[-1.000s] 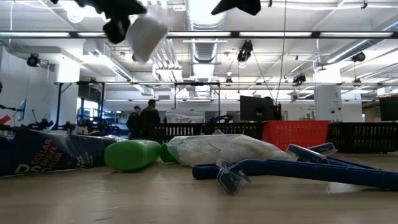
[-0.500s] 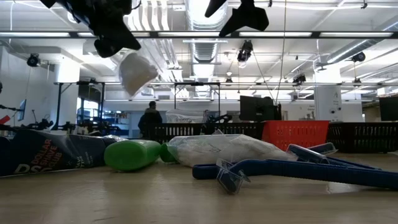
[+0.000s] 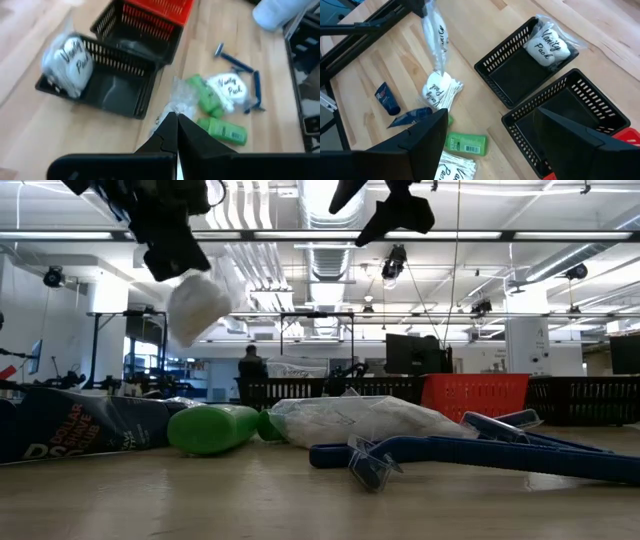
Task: Pick & Place Travel size toiletries
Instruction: Put the white cotton pack into the left black bin
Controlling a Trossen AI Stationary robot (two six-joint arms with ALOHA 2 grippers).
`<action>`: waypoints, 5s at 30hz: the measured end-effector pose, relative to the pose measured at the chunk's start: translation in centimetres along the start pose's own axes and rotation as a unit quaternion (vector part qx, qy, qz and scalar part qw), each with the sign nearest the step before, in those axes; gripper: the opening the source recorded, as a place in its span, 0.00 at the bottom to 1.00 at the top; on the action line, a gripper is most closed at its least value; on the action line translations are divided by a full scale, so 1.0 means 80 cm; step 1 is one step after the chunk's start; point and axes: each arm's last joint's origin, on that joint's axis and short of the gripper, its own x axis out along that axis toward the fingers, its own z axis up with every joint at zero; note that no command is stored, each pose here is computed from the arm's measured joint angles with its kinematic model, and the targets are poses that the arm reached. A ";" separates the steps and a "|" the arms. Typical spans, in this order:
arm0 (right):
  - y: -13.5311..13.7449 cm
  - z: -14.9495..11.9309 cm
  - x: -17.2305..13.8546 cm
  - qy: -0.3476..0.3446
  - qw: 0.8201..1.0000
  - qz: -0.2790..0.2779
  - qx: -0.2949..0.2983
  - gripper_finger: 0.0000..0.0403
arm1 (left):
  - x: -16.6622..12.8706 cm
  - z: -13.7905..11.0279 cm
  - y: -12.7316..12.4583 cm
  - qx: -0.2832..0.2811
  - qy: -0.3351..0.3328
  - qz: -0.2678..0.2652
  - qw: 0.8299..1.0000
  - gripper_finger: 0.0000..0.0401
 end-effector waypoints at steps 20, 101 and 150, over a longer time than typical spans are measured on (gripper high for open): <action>-0.008 -0.013 0.015 0.017 1.000 -0.019 0.009 0.63 | 0.040 -0.054 0.034 0.012 0.107 0.229 0.967 0.00; -0.017 -0.015 0.022 0.022 0.999 -0.032 0.034 0.84 | 0.126 -0.104 0.123 -0.143 0.325 -0.064 0.933 0.26; -0.044 -0.008 -0.034 -0.136 0.970 -0.157 0.128 0.84 | 0.125 0.011 0.020 -0.148 -0.242 0.244 0.927 0.04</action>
